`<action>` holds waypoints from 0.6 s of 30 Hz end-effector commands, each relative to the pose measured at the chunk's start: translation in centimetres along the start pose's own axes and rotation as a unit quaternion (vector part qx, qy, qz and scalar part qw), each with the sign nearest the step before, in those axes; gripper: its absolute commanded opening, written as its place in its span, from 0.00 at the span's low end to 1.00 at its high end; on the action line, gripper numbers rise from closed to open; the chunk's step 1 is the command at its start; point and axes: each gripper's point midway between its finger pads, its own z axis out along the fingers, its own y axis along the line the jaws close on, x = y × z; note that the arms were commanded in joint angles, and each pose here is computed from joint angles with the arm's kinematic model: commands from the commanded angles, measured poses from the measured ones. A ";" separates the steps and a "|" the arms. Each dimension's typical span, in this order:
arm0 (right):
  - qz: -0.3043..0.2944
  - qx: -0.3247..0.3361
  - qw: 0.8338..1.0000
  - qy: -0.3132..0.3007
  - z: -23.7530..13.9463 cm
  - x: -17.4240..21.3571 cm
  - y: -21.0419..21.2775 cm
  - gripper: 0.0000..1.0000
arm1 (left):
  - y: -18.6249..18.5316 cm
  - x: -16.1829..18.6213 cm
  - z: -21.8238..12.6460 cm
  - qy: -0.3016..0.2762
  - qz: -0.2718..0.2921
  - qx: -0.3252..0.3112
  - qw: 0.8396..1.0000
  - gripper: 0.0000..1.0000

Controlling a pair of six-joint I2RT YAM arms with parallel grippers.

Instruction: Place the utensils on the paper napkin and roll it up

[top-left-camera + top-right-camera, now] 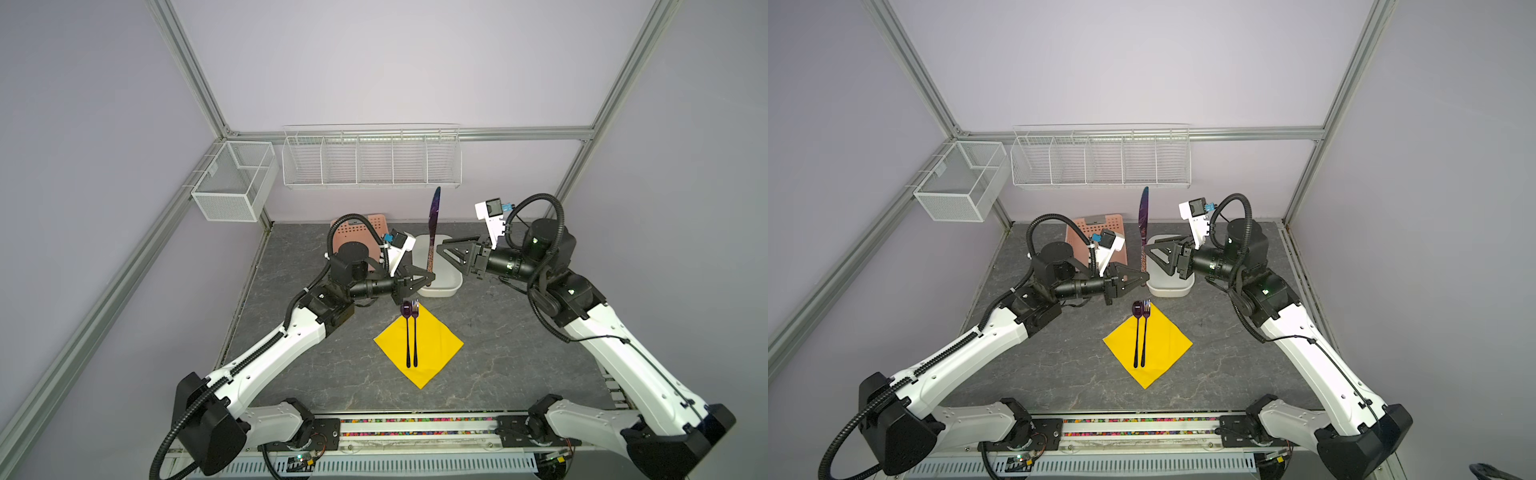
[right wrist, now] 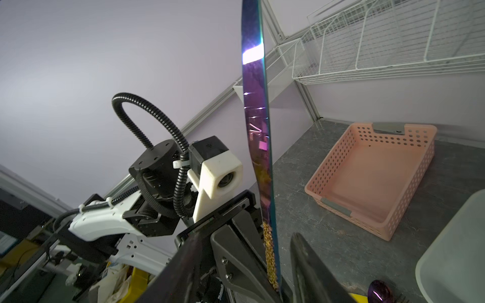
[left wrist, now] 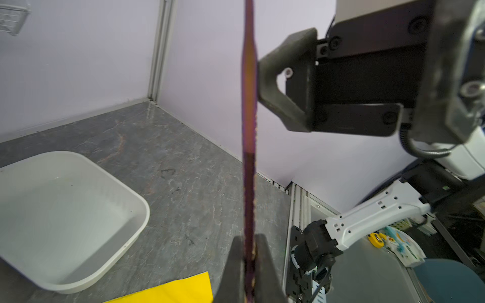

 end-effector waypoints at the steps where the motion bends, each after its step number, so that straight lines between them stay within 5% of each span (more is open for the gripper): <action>1: 0.035 0.129 0.991 0.023 -0.5 1.6 -4.0 0.61 | 2.8 -1.3 -0.2 -0.010 0.014 -0.088 0.996 0.00; 18: 0.048 0.196 0.976 0.077 4.4 3.7 -6.6 0.45 | 5.0 -0.4 0.3 0.012 -0.012 -0.133 0.991 0.00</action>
